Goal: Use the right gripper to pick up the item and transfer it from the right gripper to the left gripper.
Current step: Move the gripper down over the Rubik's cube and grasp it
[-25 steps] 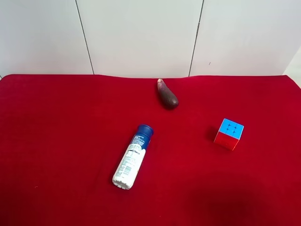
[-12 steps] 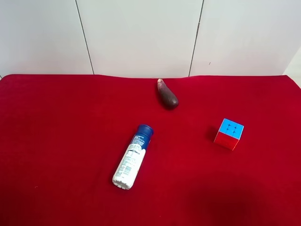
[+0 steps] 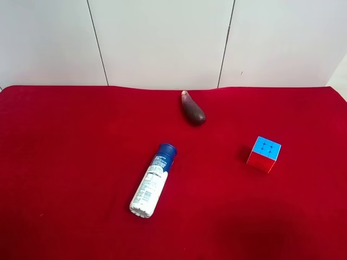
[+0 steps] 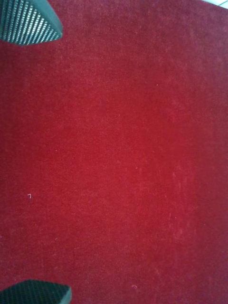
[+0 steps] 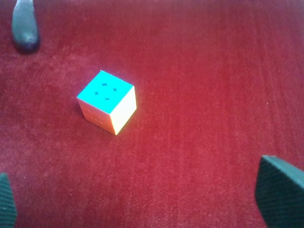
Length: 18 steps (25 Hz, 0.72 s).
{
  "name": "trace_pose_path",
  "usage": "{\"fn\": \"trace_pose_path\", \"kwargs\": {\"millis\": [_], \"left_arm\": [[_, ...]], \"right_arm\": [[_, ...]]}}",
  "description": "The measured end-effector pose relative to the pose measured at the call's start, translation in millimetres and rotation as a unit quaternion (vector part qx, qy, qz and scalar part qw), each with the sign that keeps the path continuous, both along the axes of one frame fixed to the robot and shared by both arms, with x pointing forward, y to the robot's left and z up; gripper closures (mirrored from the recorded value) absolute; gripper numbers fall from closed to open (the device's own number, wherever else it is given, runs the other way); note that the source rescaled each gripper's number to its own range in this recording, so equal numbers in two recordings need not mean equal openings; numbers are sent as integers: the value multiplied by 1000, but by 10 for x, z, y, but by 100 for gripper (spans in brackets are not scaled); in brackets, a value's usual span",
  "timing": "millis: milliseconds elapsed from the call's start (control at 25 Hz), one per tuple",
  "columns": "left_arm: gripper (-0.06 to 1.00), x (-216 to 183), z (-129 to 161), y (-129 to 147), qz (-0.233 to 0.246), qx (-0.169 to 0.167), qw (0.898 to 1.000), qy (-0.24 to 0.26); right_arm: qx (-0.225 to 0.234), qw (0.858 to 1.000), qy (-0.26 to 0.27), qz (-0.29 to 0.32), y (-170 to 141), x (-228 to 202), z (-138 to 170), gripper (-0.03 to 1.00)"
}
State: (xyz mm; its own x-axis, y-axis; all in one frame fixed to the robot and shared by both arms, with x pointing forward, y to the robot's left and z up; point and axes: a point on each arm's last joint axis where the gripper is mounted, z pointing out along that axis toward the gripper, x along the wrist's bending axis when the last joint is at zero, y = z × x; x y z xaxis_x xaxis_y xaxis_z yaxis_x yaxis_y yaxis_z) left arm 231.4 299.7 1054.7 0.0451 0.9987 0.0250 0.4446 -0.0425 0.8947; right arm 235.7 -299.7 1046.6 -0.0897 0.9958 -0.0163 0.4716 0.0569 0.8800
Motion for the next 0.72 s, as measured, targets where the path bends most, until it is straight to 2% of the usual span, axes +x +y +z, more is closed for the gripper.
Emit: {"fn": "trace_pose_path", "kwargs": {"millis": [320,520,720], "left_arm": [[-6,0,0,0,0,0,1000,0],[-6,0,0,0,0,0,1000,0],[-6,0,0,0,0,0,1000,0]], "right_arm": [[-2,1000,14,6,10,14,41,-3],[-9,995,97,5,33,265,288,-3],[-13,981,195,1,84,830,615,-3]]}}
